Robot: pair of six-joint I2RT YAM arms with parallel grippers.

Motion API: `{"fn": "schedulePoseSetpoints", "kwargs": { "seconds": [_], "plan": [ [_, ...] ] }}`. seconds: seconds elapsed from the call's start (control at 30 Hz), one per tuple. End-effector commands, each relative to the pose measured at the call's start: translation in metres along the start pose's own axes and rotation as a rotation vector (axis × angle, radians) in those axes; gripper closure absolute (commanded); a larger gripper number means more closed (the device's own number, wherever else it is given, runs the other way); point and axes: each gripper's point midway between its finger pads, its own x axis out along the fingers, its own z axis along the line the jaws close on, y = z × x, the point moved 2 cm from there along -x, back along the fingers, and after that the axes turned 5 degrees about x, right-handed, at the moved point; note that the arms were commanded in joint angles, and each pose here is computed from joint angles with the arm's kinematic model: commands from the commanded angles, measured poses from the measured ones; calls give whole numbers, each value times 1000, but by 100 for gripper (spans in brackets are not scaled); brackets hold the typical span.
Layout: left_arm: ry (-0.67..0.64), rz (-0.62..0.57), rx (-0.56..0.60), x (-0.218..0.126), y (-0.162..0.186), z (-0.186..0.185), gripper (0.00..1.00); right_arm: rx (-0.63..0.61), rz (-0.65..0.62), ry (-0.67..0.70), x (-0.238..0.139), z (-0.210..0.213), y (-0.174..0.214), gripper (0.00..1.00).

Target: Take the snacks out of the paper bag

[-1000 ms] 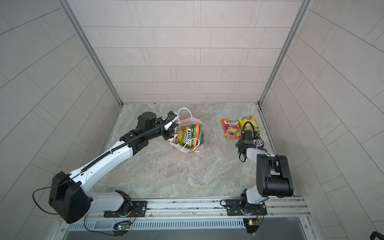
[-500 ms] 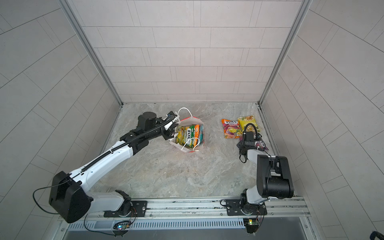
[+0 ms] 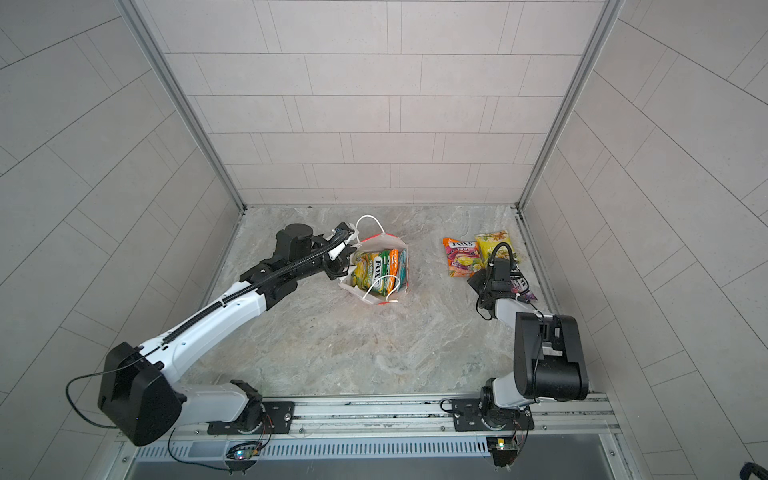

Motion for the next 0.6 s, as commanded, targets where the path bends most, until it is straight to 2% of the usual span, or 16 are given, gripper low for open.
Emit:
{"fn": "schedulePoseSetpoints", "kwargs": {
  "seconds": [0.0, 0.03, 0.57],
  "plan": [
    [3, 13, 3, -1, 2, -2, 100, 17, 20, 6, 9, -3, 3, 100],
    [0, 18, 4, 0, 2, -1, 100, 15, 9, -9, 11, 6, -5, 100],
    [-5, 24, 8, 1, 5, -1, 100, 63, -154, 117, 13, -17, -28, 98]
  ]
}}
